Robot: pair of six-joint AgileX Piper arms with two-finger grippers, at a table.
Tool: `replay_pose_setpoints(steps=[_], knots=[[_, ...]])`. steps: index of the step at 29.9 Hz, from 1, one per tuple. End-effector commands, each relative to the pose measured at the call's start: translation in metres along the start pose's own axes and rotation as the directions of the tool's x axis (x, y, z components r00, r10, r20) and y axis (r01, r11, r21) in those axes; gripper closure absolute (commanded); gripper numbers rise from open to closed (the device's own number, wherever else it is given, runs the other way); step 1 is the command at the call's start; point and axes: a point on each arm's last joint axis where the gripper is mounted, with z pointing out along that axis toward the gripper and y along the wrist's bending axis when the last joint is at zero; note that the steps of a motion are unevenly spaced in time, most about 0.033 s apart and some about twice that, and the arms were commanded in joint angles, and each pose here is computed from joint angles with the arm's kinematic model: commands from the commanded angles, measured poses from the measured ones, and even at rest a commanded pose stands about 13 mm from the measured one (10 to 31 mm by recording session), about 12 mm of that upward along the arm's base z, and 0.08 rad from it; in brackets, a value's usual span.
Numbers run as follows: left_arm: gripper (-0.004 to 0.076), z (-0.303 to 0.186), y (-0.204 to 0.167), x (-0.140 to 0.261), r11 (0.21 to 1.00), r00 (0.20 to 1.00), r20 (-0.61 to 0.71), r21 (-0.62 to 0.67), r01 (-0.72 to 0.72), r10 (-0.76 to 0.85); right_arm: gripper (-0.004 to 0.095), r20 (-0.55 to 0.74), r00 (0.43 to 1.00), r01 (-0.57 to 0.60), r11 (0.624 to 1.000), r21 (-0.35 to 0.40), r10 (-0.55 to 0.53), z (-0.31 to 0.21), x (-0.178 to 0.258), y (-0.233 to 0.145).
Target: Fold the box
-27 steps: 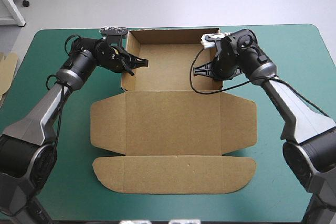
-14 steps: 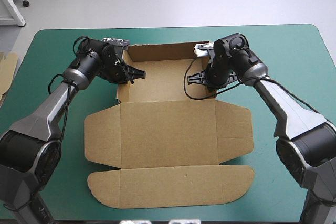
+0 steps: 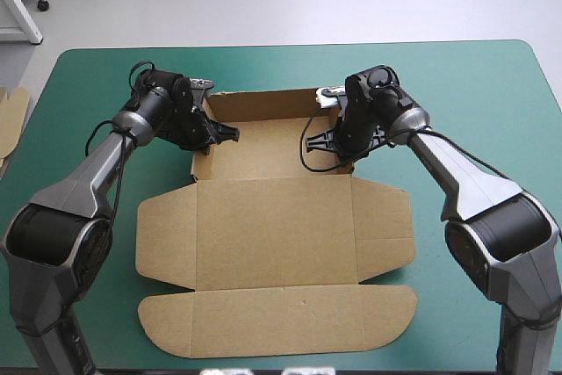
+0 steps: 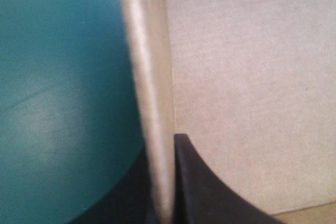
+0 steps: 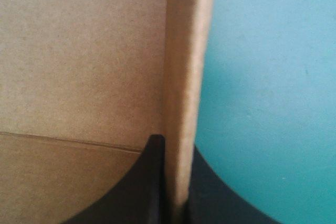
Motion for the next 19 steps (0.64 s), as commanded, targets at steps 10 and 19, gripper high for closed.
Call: replay_pose_setpoints(steps=[10, 19], knots=[[0.0738, 0.004, -0.002, -0.008, 0.998, 1.000, 0.019, 0.056, -0.018, 0.017, 0.0922, 0.008, 0.998, 0.061, 0.998, 0.003, -0.061, 0.000, -0.004, 0.004], [0.0738, 0.009, -0.002, -0.009, 0.998, 1.000, 0.016, 0.064, -0.022, 0.021, 0.0922, 0.010, 0.998, 0.060, 0.998, 0.000, -0.060, 0.001, -0.004, 0.004]])
